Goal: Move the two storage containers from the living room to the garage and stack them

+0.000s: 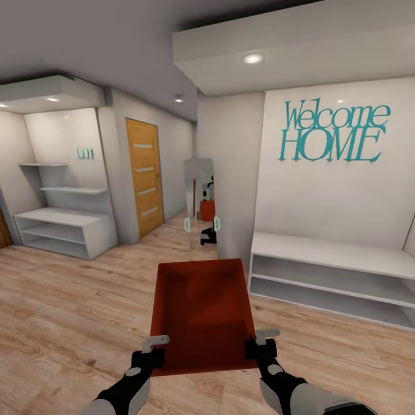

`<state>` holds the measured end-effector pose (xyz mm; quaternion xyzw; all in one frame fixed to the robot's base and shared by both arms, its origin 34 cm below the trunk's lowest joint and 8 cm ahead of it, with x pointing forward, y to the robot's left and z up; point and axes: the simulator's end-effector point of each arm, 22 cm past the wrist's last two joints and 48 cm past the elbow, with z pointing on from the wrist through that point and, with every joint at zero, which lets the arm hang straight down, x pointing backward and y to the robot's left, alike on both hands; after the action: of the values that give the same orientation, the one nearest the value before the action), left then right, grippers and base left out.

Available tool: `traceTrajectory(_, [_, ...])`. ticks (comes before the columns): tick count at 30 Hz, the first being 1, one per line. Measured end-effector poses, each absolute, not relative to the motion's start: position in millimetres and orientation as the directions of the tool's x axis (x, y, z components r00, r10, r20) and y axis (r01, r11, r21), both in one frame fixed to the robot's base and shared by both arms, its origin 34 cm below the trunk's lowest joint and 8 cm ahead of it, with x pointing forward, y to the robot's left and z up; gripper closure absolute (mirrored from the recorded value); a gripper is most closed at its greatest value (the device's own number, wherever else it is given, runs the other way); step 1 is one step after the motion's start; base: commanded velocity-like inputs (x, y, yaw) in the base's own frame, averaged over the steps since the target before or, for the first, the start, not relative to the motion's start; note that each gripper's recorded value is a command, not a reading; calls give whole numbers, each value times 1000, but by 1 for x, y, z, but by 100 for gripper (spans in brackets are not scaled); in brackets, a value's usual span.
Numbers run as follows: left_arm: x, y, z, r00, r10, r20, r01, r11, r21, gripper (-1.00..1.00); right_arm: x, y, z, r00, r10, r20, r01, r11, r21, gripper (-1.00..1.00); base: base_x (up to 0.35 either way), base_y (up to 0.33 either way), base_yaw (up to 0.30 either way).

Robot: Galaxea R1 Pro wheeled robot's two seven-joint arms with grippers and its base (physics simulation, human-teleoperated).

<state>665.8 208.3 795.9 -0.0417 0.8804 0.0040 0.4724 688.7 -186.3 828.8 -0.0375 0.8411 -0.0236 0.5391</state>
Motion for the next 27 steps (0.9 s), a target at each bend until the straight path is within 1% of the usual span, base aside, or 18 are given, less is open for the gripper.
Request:
traceTrajectory(17, [666, 210, 796, -551, -69, -832, -77, 996, -32, 100, 689, -185, 829, -417, -89, -905, -36, 996, -82, 100, 322, 0, 1])
traceTrajectory(20, [666, 210, 795, -551, -70, -832, -78, 996, -32, 100, 689, -185, 829, -417, -89, -905, -36, 996, -82, 100, 173, 0, 162])
traceTrajectory(27, [666, 210, 795, -551, -70, -832, -78, 996, -32, 100, 689, -185, 828, -417, -89, -904, -36, 996, -81, 100, 17, 0, 285])
